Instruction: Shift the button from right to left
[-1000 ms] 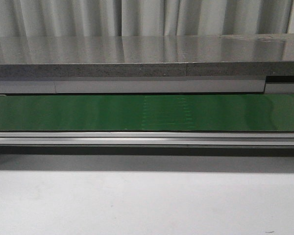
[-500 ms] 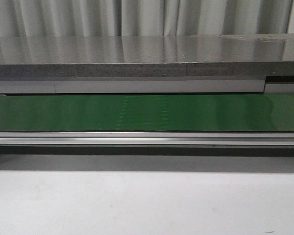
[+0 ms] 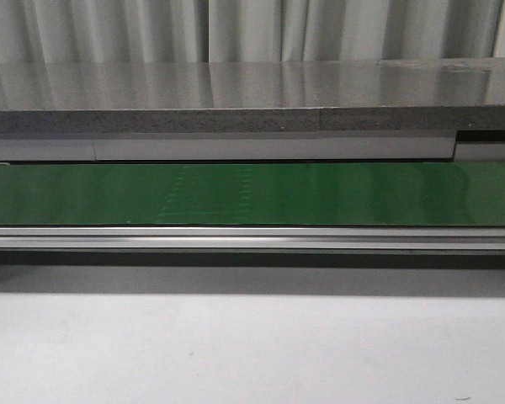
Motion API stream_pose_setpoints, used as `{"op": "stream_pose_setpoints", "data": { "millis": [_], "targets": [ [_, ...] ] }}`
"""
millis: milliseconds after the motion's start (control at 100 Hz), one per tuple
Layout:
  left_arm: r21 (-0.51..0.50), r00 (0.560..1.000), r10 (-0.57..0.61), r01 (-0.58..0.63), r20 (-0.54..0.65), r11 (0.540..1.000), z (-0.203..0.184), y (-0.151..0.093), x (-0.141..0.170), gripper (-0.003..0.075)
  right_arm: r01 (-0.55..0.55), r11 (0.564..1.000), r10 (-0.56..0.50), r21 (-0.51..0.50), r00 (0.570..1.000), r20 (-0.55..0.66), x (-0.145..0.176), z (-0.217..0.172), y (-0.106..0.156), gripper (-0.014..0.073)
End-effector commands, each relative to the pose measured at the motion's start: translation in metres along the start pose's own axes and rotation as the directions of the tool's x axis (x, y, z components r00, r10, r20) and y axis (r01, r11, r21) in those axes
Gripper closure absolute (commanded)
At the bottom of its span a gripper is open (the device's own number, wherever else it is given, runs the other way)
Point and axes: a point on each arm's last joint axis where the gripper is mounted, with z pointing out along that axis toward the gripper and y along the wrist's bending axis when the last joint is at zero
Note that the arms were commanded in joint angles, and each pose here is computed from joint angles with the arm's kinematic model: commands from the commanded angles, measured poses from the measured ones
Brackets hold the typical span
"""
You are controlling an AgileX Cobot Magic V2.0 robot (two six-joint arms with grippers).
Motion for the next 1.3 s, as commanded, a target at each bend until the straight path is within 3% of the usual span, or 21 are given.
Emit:
{"op": "stream_pose_setpoints", "data": {
  "millis": [0, 330, 580, 950, 1290],
  "targets": [
    [0.006, 0.997, -0.019, 0.018, 0.077, 1.000, -0.002, -0.001, 0.005, 0.0715, -0.003, 0.999, 0.000, 0.036, 0.997, 0.081, -0.014, -0.001, -0.004, 0.0663],
    [0.006, 0.997, -0.019, 0.018, 0.077, 1.000, -0.002, -0.001, 0.005, 0.0715, 0.013, 0.998, -0.017, 0.054, 0.997, 0.081, -0.013, -0.001, -0.005, 0.0663],
    [0.006, 0.997, -0.019, 0.018, 0.076, 1.000, -0.002, -0.001, 0.005, 0.0715, -0.046, 0.995, 0.034, 0.089, 0.990, 0.134, -0.003, -0.008, -0.007, 0.0663],
    [0.006, 0.997, -0.019, 0.018, 0.075, 1.000, -0.002, -0.001, 0.005, 0.0715, -0.071, 0.989, 0.037, 0.130, 0.968, 0.249, 0.036, -0.026, -0.004, 0.0663],
    [0.006, 0.997, -0.019, 0.018, 0.075, 1.000, -0.002, -0.001, 0.005, 0.0715, -0.081, 0.983, 0.038, 0.164, 0.968, 0.247, 0.068, -0.025, -0.002, 0.0663]
  ]
}}
